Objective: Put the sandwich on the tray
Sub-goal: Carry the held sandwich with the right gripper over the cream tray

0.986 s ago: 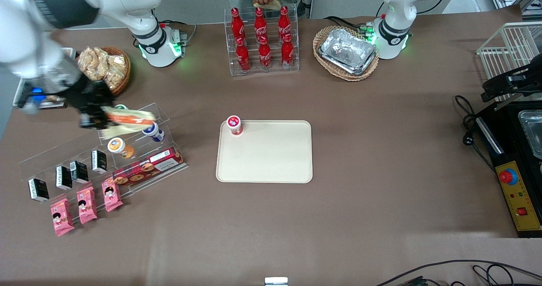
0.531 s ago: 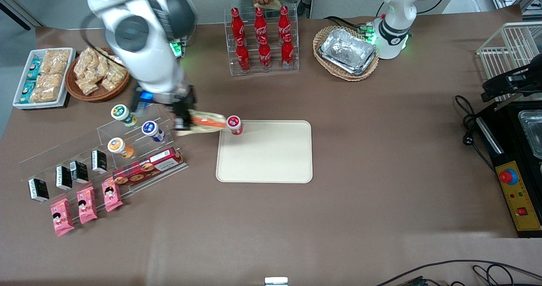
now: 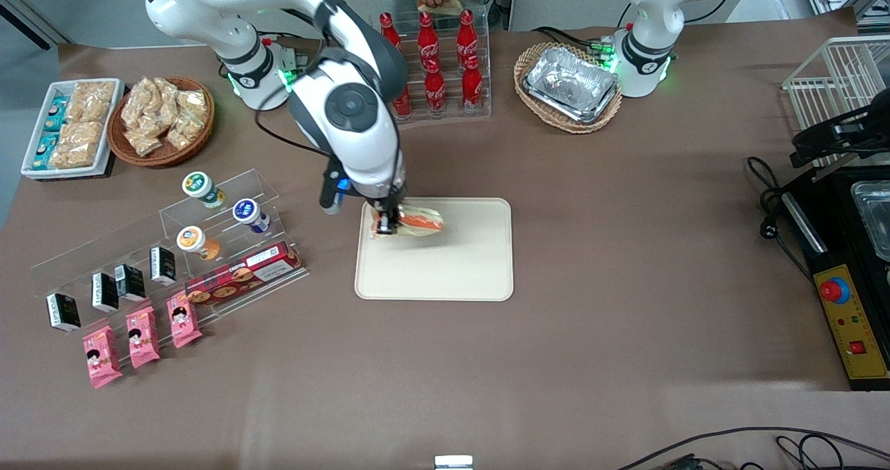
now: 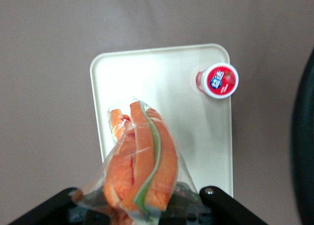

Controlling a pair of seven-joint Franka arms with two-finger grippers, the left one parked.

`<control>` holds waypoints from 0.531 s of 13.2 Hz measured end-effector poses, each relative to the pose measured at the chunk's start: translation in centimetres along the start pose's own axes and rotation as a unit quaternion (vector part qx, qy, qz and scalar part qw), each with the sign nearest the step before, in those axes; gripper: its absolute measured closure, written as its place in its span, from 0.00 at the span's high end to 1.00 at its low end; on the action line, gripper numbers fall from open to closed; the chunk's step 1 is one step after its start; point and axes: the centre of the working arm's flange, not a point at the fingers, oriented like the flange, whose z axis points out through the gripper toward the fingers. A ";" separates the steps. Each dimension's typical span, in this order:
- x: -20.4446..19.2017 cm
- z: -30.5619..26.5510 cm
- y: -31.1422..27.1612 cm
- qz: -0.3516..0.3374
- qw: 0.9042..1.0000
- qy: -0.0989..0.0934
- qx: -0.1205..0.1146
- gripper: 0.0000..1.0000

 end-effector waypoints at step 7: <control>-2.6 8.9 0.0 -0.014 1.000 -0.004 0.006 0.23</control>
